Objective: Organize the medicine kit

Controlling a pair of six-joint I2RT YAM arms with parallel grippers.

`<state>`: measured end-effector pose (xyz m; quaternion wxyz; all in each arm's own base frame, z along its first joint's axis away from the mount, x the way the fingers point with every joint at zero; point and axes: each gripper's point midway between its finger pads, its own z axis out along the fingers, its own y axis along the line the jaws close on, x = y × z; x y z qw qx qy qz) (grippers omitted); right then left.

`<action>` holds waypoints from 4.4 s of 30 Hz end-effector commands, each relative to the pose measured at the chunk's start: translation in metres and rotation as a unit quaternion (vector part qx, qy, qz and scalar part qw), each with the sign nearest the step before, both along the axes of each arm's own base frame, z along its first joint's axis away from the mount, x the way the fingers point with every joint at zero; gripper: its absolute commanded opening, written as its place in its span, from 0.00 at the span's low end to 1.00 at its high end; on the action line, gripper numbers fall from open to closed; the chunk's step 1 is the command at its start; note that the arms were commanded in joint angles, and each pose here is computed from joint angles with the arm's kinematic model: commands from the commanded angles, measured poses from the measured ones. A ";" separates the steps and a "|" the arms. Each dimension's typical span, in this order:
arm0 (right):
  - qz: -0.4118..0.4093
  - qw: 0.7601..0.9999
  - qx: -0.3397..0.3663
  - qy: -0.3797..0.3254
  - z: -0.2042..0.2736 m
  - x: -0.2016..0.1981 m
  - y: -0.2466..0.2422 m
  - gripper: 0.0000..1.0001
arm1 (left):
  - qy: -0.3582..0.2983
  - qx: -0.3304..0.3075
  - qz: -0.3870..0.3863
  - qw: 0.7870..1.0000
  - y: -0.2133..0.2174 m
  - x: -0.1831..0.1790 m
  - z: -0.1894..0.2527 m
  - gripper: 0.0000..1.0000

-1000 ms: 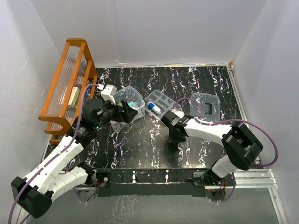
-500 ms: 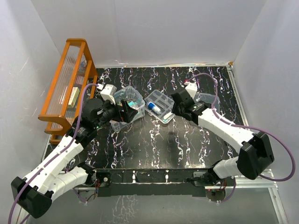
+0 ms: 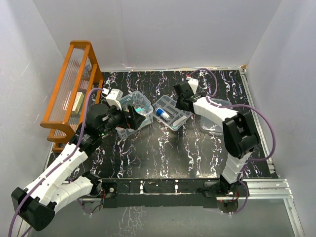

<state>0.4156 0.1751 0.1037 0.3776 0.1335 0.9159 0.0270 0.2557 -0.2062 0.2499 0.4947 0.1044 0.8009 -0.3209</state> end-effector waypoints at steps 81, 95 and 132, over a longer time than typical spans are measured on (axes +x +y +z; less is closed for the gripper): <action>-0.025 0.999 -0.012 0.023 -0.012 0.041 -0.003 0.29 | -0.012 0.000 -0.003 1.000 0.001 -0.002 0.011 0.94; -0.030 0.999 -0.015 0.042 -0.037 0.042 -0.004 0.29 | -0.009 0.002 -0.002 1.000 0.002 -0.003 0.008 0.94; 0.002 0.999 0.000 0.036 -0.011 0.035 0.001 0.44 | -0.010 0.002 -0.004 1.000 0.001 -0.002 0.009 0.94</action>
